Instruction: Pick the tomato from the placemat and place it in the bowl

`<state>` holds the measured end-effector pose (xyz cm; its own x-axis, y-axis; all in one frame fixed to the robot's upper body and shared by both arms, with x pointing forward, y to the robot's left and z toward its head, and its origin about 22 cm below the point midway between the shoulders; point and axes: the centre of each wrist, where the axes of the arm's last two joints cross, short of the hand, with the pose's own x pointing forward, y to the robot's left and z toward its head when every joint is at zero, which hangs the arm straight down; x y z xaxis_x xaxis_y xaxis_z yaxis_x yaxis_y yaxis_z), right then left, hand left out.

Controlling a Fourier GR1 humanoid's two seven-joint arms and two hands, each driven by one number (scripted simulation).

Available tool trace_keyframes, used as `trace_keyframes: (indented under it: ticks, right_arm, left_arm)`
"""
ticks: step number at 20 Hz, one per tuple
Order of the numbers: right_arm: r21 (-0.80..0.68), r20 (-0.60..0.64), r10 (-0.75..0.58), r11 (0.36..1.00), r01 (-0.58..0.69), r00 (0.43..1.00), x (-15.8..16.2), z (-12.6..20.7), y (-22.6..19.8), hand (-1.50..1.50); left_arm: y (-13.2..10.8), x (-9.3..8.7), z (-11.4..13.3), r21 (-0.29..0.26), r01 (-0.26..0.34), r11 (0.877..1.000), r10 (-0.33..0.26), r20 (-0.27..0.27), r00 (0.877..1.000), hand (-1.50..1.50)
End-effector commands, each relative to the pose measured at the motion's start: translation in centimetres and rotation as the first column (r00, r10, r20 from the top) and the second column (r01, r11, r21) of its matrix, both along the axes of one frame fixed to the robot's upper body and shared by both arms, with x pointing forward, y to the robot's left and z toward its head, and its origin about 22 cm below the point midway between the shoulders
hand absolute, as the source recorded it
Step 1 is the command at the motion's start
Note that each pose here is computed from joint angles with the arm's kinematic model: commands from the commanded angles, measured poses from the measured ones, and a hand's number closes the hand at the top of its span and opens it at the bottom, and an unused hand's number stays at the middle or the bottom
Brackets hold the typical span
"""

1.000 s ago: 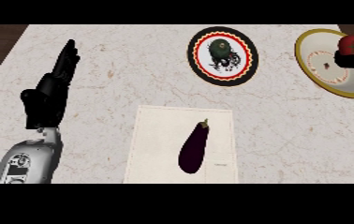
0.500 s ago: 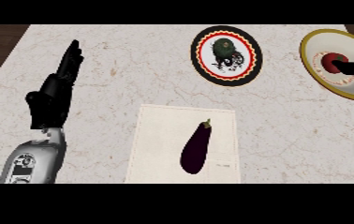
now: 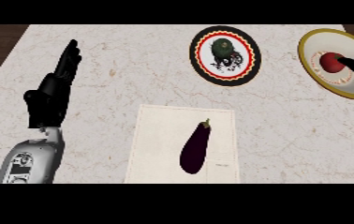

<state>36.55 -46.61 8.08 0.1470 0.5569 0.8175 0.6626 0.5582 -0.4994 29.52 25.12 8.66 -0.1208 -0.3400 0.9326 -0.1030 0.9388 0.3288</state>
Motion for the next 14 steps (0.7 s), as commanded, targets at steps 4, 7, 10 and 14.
trace_keyframes:
  ticks: [4,7,10,14]
  right_arm:
    - [0.122,0.073,0.028,0.992,-0.036,0.997,-3.3,-0.4,-3.8,-1.5]
    - [0.148,0.129,0.059,0.986,-0.078,0.99,-5.8,-1.6,-5.7,-1.5]
    - [0.203,0.169,0.104,0.97,-0.138,0.98,-6.5,-1.5,-6.3,-1.5]
    - [0.2,0.181,0.194,0.953,-0.229,0.964,-9.2,-2.7,-7.9,-1.5]
  left_arm:
    - [1.6,-0.3,-0.5,0.0,-0.031,1.0,0.031,-0.002,1.0,0.0]
    - [1.0,-0.4,-0.2,-0.01,-0.021,1.0,0.021,-0.018,1.0,0.0]
    - [1.1,0.4,0.3,0.007,-0.037,0.999,0.037,-0.027,0.999,0.0]
    - [0.7,0.0,-0.8,-0.002,-0.054,0.999,0.054,-0.019,0.998,0.0]
